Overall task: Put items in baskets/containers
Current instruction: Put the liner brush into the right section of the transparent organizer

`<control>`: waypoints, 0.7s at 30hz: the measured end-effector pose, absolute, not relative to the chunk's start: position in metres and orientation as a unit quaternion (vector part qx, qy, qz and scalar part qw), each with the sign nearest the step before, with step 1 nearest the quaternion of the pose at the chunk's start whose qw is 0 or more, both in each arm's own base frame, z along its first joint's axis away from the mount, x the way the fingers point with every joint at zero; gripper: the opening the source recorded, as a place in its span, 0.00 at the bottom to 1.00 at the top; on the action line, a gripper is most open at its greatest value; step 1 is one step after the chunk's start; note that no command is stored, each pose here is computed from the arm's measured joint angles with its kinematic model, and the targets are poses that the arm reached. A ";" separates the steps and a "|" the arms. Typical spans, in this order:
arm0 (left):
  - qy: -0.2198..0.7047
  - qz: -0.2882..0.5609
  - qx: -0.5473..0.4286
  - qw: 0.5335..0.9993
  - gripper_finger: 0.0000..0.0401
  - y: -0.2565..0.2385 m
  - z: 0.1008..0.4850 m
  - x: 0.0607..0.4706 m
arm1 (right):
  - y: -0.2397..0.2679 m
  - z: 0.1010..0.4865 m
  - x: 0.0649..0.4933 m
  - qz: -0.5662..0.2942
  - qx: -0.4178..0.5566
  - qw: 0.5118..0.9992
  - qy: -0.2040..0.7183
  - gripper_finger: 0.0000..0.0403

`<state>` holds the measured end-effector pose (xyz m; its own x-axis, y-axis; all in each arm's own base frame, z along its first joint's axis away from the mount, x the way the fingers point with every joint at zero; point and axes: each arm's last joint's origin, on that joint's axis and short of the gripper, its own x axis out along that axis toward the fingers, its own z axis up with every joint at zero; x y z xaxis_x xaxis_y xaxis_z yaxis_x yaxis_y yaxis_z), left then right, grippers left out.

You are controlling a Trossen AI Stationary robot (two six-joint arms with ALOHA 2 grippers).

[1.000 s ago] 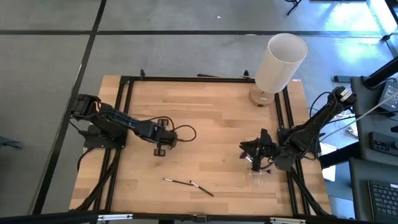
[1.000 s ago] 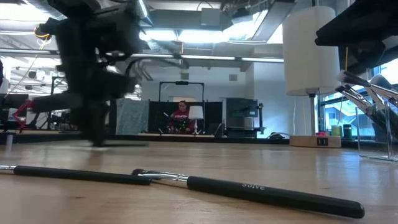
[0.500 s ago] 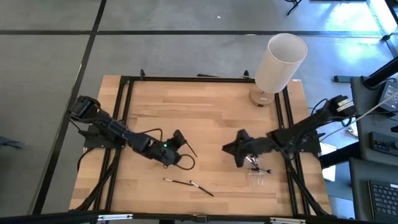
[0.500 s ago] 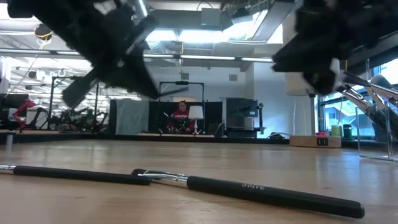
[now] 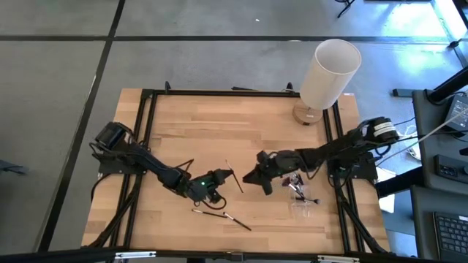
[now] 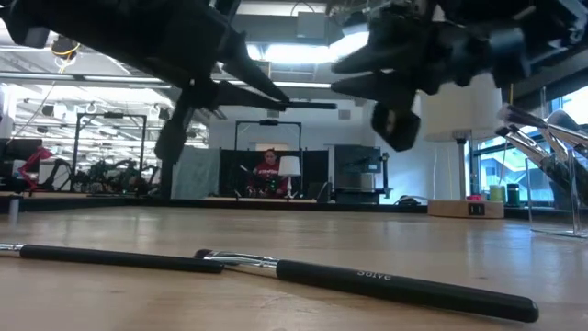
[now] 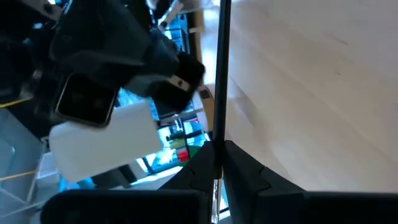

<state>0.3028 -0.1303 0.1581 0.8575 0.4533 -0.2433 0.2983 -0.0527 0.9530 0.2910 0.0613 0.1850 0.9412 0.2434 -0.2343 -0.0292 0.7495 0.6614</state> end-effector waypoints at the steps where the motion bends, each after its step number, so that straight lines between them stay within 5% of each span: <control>1: 0.259 0.060 0.726 0.634 0.05 -0.132 0.157 0.305 | 0.063 0.186 0.296 0.081 0.344 0.922 0.159 0.20; 13: 0.275 0.057 0.763 0.582 0.05 -0.142 0.154 0.320 | 0.059 0.191 0.333 0.035 0.309 0.919 0.241 0.42; 21: 0.290 0.081 0.753 0.585 0.05 -0.141 0.153 0.318 | 0.057 0.197 0.330 0.009 0.310 0.920 0.240 0.38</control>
<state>0.3185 -0.1411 0.1535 0.8187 0.5316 -0.2173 0.3415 -0.1465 0.9284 0.3297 0.0566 0.1971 0.8850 0.1655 -0.4352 0.1318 0.8075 0.5750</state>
